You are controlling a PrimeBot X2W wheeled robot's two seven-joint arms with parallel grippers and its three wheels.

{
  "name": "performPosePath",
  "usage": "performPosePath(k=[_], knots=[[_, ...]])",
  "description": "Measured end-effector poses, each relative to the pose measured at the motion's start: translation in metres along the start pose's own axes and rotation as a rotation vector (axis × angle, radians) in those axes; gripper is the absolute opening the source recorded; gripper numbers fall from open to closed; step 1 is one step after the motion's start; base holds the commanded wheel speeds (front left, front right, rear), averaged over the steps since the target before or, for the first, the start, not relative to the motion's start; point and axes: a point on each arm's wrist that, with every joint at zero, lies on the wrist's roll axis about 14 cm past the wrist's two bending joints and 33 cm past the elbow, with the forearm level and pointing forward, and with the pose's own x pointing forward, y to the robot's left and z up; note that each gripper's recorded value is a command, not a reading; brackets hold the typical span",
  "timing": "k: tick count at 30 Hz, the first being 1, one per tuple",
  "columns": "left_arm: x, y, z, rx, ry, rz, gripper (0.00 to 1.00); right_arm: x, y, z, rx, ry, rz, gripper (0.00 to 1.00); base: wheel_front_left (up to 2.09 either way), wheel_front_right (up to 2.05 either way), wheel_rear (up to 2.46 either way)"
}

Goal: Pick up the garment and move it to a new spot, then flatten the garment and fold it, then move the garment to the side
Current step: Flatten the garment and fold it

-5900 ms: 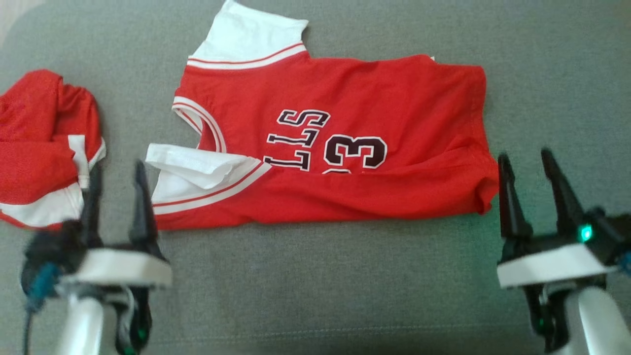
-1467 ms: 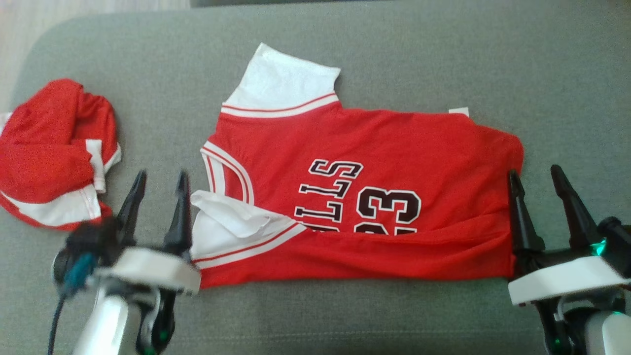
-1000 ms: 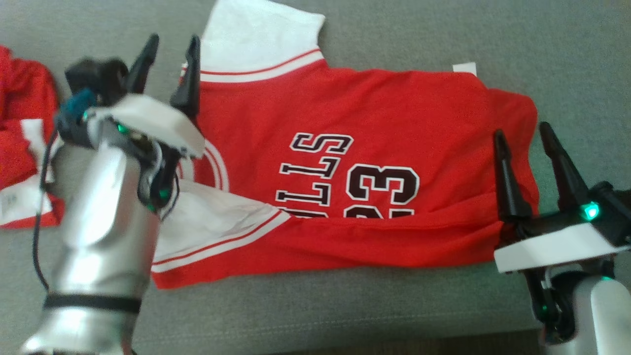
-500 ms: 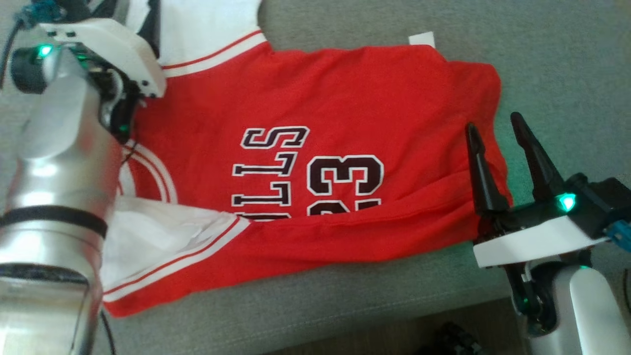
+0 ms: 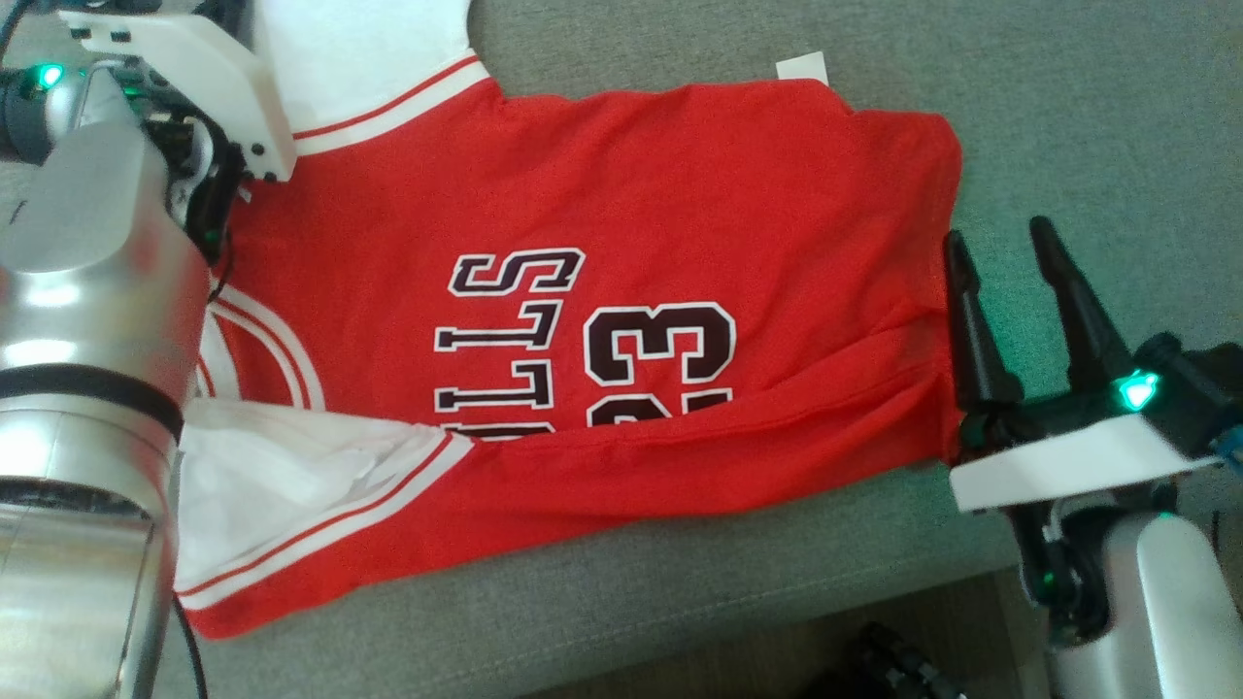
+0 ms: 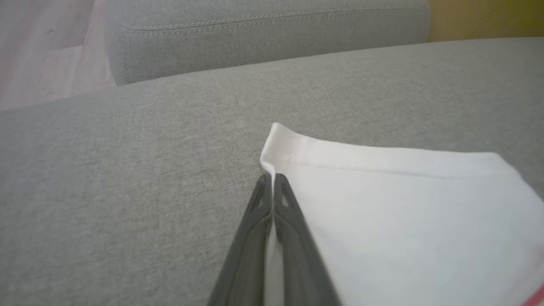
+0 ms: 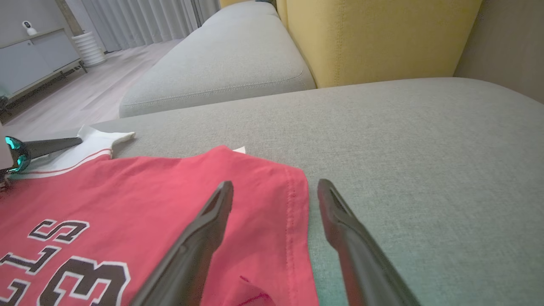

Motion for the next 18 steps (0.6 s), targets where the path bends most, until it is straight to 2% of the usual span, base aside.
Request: performPosePath(k=[6, 13, 18], knots=[[-0.01, 0.01, 0.014, 0.006, -0.086, 0.023, 0.0, 0.019, -0.01, 0.01, -0.018, -0.007, -0.005, 1.0, 0.0, 0.0, 0.0], [-0.023, 0.016, 0.025, 0.018, -0.14, 0.029, 0.0, 0.067, -0.018, 0.029, -0.034, 0.005, 0.042, 1.0, 0.0, 0.0, 0.0], [-0.028, 0.013, 0.033, 0.013, -0.173, 0.022, 0.0, 0.091, -0.007, 0.008, -0.057, 0.129, 0.103, 1.0, 0.0, 0.0, 0.0]])
